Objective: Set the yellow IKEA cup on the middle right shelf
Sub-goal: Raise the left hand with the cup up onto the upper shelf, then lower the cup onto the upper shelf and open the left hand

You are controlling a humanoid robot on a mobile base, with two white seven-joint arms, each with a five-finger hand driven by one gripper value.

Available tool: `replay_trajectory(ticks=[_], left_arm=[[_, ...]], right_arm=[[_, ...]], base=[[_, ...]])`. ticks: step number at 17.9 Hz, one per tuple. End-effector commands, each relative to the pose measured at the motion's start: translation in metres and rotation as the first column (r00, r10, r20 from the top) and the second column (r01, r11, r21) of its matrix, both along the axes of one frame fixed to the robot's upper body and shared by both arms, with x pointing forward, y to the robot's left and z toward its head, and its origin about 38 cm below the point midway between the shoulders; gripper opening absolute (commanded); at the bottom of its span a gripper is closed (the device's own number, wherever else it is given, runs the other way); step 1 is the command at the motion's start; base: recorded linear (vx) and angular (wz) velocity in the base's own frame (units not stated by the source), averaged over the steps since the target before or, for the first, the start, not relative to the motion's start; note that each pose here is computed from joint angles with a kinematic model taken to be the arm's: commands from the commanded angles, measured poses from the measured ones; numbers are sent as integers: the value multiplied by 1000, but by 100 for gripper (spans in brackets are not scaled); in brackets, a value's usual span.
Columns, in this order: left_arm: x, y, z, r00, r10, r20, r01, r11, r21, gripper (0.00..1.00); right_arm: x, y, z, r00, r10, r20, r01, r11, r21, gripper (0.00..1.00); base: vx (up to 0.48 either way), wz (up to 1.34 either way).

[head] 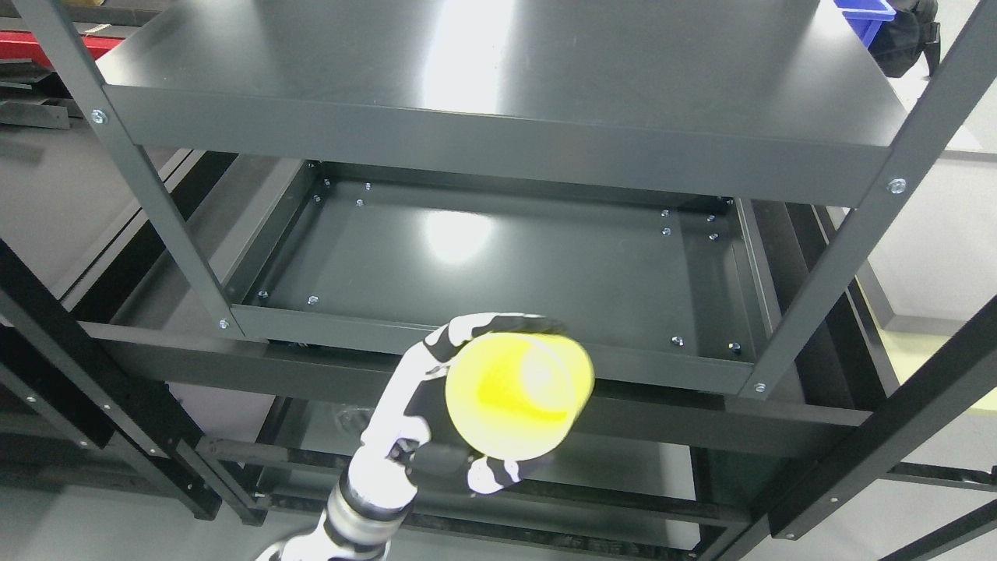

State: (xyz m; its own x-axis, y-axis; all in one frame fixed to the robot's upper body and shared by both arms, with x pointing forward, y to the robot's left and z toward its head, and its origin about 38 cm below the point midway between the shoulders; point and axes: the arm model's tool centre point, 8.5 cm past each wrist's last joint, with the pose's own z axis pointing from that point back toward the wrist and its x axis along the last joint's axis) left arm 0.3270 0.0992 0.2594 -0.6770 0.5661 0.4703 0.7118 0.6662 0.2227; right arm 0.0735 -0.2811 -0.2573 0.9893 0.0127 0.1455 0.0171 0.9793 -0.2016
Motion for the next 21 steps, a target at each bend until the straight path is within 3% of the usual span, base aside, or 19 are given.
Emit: replay_trajectory(ticks=[1, 8, 12, 16, 21], left_arm=[[11, -38, 75, 973, -124, 195, 103, 988, 117, 2], [22, -73, 208, 980, -58, 193, 69, 996, -49, 1], [60, -41, 266, 983, 176, -46, -179, 980, -85, 1], [101, -15, 264, 849, 406, -337, -422, 906, 30, 1], [144, 32, 250, 635, 605, -481, -597, 779, 192, 1]], right_arm=[[-9, -10, 0, 1000, -8, -14, 8, 1000, -11, 99], [-9, -10, 0, 1000, -8, -14, 8, 1000, -11, 99], [-9, -10, 0, 1000, -8, -14, 8, 1000, -11, 99], [-9, -10, 0, 1000, -8, -14, 8, 1000, -11, 99], [-9, -10, 0, 1000, -8, -14, 8, 1000, -11, 99]], base=[[0, 0], [0, 0], [0, 0], [1, -9], [0, -2]])
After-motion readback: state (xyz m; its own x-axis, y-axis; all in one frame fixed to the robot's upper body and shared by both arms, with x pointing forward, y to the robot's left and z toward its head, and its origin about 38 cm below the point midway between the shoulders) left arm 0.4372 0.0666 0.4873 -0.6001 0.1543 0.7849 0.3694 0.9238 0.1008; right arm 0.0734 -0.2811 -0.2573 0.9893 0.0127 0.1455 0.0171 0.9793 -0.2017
